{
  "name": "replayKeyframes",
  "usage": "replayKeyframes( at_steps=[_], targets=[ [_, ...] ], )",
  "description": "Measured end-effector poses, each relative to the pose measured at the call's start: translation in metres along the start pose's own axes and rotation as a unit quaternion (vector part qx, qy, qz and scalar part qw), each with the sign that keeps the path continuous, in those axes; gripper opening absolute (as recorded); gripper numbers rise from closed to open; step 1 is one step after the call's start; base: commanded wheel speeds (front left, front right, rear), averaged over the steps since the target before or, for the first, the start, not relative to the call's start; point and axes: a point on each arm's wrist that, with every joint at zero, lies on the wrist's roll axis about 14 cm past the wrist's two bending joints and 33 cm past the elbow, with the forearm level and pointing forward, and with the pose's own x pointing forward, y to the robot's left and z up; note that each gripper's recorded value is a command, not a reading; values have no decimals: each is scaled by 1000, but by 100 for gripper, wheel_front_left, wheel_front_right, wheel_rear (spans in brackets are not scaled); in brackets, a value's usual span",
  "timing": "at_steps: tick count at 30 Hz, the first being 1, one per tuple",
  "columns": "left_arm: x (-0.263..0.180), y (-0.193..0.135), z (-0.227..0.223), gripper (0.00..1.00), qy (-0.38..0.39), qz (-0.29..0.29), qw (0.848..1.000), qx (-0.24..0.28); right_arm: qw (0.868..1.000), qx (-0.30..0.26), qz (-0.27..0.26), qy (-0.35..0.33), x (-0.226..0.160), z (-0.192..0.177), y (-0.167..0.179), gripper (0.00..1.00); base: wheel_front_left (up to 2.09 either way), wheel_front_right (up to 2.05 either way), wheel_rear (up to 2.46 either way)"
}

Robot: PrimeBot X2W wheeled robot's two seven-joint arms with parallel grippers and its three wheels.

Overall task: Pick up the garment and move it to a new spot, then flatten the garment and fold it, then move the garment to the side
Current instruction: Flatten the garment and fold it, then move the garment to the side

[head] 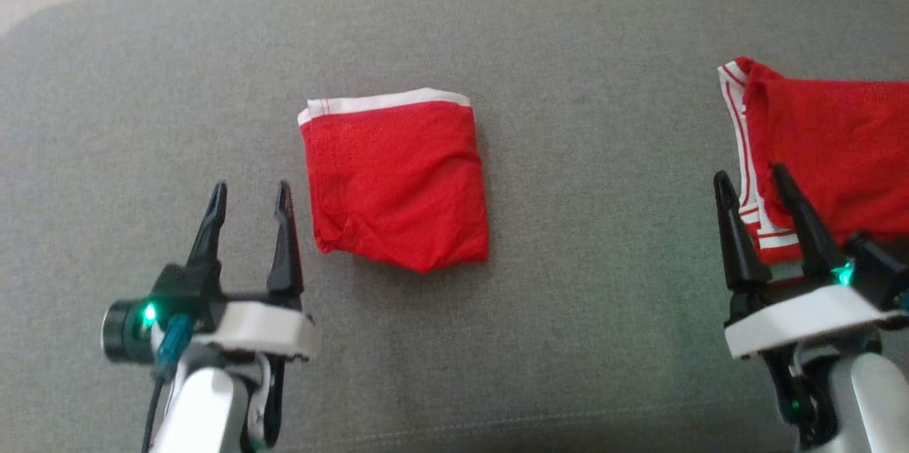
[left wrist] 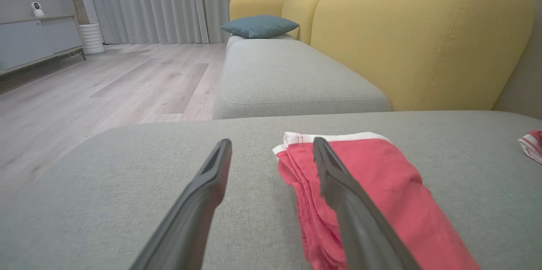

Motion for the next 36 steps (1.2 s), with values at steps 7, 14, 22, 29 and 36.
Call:
replayKeyframes(
  at_steps=[7,14,22,29,36],
  targets=[
    [-26,8,-1,100,8,12,1000,10,1000,-4,1,1,-17,6,7,100,0,0,0],
    [-41,15,4,100,6,23,1000,17,1000,-6,-1,6,-32,8,11,100,0,0,0],
    [-52,20,2,100,15,27,999,25,1000,0,-2,4,-37,11,15,100,0,0,0],
    [-52,21,2,100,17,31,999,26,1000,-3,-3,4,-37,13,15,100,0,0,0],
    [-52,21,2,100,18,30,999,27,1000,-3,-4,4,-36,12,14,100,0,0,0]
  ],
)
